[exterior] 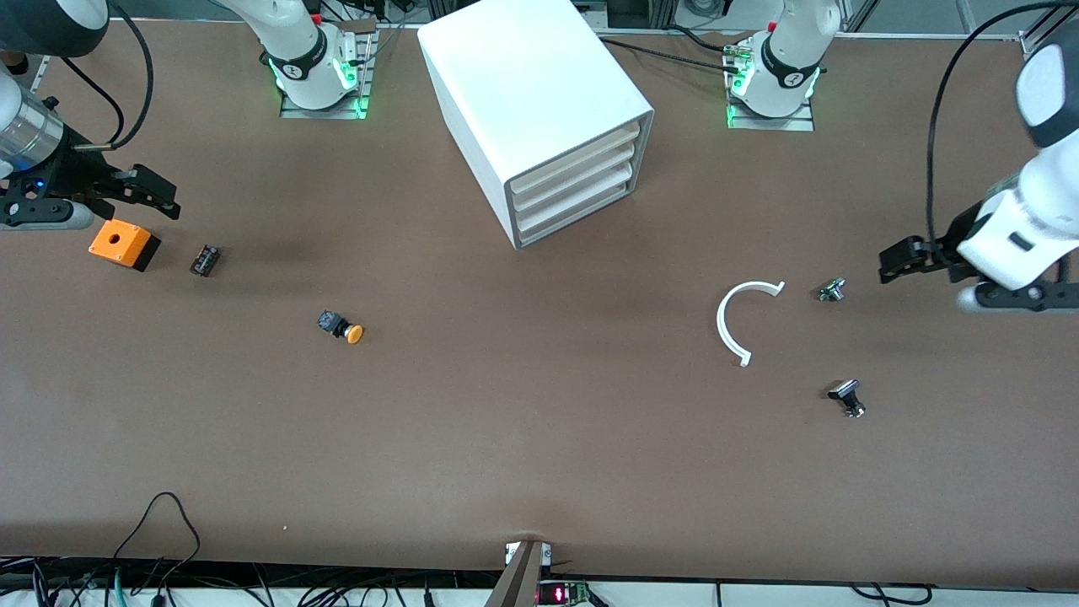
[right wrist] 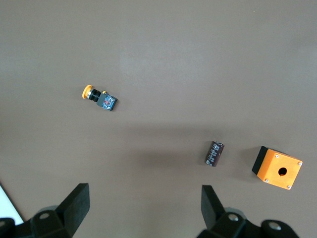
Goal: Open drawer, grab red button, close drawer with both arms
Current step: 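Move the left gripper toward the white drawer cabinet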
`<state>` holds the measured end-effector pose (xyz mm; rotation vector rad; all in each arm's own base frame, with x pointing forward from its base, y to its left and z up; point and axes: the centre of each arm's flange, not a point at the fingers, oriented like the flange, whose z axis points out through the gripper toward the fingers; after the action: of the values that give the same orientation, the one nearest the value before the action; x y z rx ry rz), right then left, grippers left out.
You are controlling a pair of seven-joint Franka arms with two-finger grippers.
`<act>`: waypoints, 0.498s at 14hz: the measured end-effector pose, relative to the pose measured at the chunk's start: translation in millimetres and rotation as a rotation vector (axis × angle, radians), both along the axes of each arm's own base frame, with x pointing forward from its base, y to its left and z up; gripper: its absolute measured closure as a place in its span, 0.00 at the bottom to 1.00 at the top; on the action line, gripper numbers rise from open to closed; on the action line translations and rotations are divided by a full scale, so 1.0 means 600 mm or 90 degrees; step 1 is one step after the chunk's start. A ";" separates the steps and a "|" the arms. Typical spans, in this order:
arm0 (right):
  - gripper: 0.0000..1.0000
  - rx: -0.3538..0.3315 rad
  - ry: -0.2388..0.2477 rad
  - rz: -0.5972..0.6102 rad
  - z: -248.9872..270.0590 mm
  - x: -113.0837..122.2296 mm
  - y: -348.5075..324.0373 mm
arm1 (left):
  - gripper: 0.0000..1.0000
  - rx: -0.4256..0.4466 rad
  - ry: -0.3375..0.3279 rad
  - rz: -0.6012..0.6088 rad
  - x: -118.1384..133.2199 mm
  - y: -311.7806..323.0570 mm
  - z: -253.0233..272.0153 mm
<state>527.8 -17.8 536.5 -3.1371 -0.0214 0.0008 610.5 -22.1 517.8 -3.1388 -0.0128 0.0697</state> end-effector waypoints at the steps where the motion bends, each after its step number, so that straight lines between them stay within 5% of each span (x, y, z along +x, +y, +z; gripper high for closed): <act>1: 0.00 0.000 0.000 0.000 -0.001 0.000 0.000 | 0.00 -0.002 0.011 -0.004 0.005 -0.005 -0.017; 7: 0.00 -0.002 0.002 0.005 -0.006 0.007 0.006 | 0.00 -0.003 0.036 -0.005 0.004 -0.006 -0.032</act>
<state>532.0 -14.0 532.8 -3.1406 -0.0332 0.0069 612.6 -25.8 498.9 -3.1395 -0.0005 0.1591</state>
